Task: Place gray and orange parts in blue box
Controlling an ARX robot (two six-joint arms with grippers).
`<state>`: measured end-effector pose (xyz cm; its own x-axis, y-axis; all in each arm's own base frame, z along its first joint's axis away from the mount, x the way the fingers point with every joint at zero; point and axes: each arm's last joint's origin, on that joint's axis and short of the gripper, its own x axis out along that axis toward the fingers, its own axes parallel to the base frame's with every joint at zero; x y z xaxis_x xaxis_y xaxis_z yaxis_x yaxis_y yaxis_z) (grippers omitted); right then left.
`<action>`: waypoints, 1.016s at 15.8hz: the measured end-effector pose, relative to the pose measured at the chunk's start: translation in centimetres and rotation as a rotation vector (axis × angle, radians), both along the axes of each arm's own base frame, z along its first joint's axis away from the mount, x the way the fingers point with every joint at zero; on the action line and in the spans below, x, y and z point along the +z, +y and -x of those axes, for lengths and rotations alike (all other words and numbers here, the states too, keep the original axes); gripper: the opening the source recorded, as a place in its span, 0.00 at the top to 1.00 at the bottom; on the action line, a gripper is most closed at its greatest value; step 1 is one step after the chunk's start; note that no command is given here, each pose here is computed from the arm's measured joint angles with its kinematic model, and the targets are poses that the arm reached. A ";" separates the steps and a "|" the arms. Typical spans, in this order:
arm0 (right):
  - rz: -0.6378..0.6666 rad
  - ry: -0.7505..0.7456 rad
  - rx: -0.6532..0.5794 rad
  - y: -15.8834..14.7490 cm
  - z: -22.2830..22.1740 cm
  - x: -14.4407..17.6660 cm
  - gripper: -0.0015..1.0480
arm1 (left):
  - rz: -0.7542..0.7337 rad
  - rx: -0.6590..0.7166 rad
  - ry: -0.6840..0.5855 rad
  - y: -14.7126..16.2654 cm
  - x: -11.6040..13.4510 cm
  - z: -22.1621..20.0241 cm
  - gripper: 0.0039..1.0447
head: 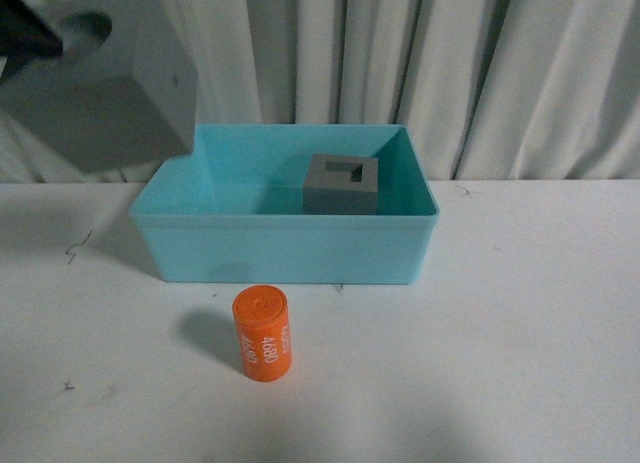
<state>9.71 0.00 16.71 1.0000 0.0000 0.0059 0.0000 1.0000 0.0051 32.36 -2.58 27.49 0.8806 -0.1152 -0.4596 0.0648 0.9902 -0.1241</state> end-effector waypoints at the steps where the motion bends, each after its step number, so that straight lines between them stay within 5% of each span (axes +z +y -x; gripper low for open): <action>1: 0.000 0.000 0.000 0.0 0.0 0.0 0.06 | -0.008 -0.011 -0.015 -1.0 0.4 -1.1 0.82; 6: 0.000 0.000 0.000 0.0 0.0 0.0 0.06 | -0.095 -0.065 -0.074 -5.5 -1.3 -7.6 0.82; 7: 0.000 0.000 0.000 0.0 0.0 0.0 0.06 | -0.133 -0.057 -0.103 -5.7 -1.9 -8.9 0.82; 11: 0.000 0.000 0.000 0.0 0.0 0.0 0.06 | -0.242 -0.018 0.103 -4.6 -9.6 -12.8 0.82; 16: 0.000 0.000 0.000 0.0 0.0 0.0 0.06 | -0.303 -0.012 0.108 -4.2 -11.4 -14.3 0.82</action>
<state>9.71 0.00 16.71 1.0000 0.0000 0.0059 0.0000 1.0000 0.0051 46.61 -6.82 16.09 0.8244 0.0309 -0.5652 0.0793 0.9823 0.1694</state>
